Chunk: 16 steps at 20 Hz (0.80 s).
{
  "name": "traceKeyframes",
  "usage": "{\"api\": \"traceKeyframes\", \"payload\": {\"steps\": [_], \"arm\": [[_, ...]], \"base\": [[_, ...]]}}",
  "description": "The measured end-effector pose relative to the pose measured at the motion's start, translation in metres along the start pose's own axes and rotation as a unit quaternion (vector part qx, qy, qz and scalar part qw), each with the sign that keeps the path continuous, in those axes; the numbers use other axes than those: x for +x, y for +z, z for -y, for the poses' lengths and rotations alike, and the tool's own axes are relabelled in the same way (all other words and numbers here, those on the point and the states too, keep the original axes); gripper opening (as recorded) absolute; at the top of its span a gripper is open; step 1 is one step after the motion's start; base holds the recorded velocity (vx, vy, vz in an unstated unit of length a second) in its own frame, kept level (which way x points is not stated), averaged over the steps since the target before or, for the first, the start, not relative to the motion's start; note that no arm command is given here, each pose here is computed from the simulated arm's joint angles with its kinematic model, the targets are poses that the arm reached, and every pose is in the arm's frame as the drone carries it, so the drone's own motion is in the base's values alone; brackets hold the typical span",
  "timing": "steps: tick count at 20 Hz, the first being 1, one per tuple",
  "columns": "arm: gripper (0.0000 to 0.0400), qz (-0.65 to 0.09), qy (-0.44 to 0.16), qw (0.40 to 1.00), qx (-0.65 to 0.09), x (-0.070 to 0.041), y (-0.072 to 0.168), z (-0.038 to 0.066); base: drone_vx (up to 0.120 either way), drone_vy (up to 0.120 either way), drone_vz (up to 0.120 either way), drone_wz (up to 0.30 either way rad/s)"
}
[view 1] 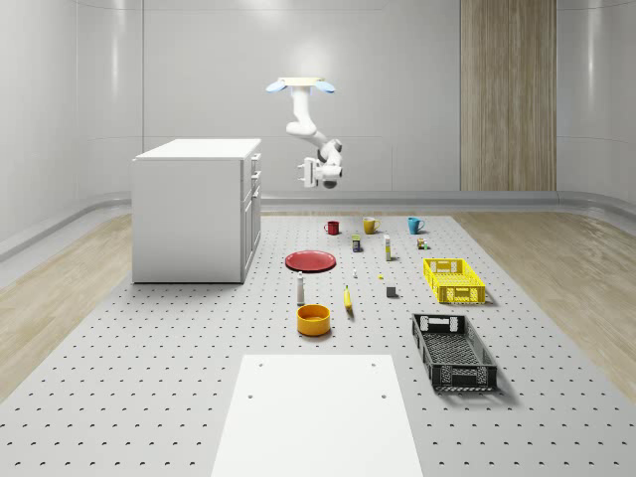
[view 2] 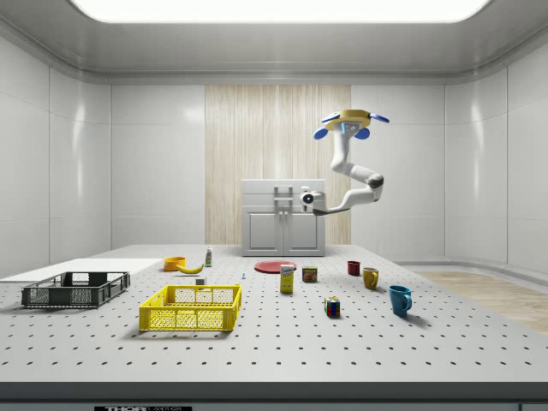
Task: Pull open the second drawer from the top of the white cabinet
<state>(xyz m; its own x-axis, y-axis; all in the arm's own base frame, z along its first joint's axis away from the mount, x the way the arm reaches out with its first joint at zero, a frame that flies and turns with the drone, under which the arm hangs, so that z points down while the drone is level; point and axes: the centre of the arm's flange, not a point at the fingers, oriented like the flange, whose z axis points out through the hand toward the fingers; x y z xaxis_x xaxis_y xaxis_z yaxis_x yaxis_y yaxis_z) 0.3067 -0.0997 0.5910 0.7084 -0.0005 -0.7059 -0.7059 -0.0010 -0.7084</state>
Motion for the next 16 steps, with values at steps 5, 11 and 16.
{"api": "traceKeyframes", "payload": {"steps": [5,11,16], "arm": [[0.03,0.0,0.0,1.0,0.0,0.0,0.0,0.0],[0.03,0.0,0.0,1.0,0.0,0.0,0.0,0.0],[0.03,0.0,0.0,1.0,0.0,0.0,0.0079,0.0]], "base": [[0.12,-0.12,0.0,0.0],[0.12,-0.04,0.0,0.0],[0.016,0.0,0.0,0.0]]}}
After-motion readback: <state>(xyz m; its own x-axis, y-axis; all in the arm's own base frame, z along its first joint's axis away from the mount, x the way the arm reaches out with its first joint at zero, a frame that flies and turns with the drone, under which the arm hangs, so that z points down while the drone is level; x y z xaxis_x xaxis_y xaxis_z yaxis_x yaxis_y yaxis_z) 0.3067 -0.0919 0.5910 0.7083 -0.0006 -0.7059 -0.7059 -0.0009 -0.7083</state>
